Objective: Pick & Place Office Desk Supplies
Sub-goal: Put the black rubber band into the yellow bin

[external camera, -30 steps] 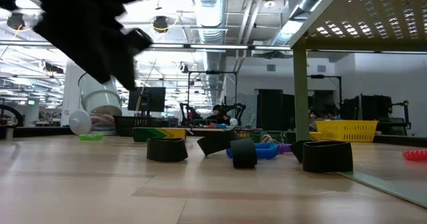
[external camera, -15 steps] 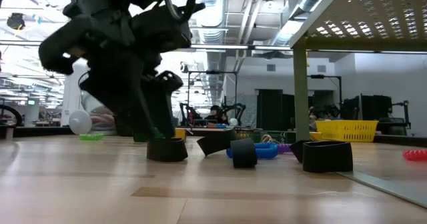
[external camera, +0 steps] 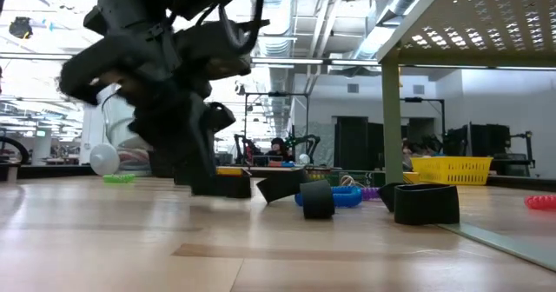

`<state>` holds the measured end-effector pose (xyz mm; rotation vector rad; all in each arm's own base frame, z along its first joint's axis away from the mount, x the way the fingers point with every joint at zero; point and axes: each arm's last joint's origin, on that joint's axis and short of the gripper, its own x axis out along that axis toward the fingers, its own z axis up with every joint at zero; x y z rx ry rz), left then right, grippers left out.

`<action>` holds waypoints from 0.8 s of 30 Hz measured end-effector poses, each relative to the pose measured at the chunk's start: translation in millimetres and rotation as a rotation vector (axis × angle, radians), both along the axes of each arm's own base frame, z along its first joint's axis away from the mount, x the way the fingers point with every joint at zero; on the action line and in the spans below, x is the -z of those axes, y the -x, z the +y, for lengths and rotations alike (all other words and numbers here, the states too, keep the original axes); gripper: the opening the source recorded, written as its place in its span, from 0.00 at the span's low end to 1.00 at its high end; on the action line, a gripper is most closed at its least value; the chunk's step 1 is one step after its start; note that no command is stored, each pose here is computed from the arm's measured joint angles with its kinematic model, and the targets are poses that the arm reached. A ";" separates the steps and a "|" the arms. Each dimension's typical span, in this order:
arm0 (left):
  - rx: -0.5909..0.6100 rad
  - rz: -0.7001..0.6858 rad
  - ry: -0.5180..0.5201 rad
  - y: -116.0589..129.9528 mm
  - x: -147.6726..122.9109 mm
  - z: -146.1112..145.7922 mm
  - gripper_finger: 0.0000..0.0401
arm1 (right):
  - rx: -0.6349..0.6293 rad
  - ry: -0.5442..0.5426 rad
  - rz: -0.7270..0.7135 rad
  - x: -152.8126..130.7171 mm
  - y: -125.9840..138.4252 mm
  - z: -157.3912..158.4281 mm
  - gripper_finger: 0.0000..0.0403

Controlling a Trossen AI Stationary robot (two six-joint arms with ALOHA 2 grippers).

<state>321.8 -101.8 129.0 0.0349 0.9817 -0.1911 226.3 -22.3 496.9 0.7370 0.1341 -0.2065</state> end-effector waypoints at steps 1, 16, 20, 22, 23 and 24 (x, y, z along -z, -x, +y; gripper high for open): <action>-0.022 -0.004 0.019 -0.9 -2.6 2.6 0.03 | 0.000 0.003 0.003 0.2 0.1 0.0 0.40; -0.287 -0.344 0.522 33.6 -142.2 94.0 0.01 | -0.002 0.262 0.175 11.5 5.2 14.0 0.40; -0.298 -0.500 0.724 46.3 -177.7 118.2 0.00 | -0.071 0.371 0.190 11.3 7.3 26.0 0.40; -0.309 -0.576 0.825 48.3 -190.9 129.4 0.00 | -0.124 0.443 0.216 15.3 1.2 33.3 0.40; -0.309 -0.607 0.871 48.5 -196.0 134.0 0.00 | -0.152 0.486 0.228 17.2 -1.9 36.5 0.40; -0.306 -0.633 0.919 48.8 -200.8 138.2 0.00 | -0.180 0.533 0.245 19.9 -4.9 39.5 0.40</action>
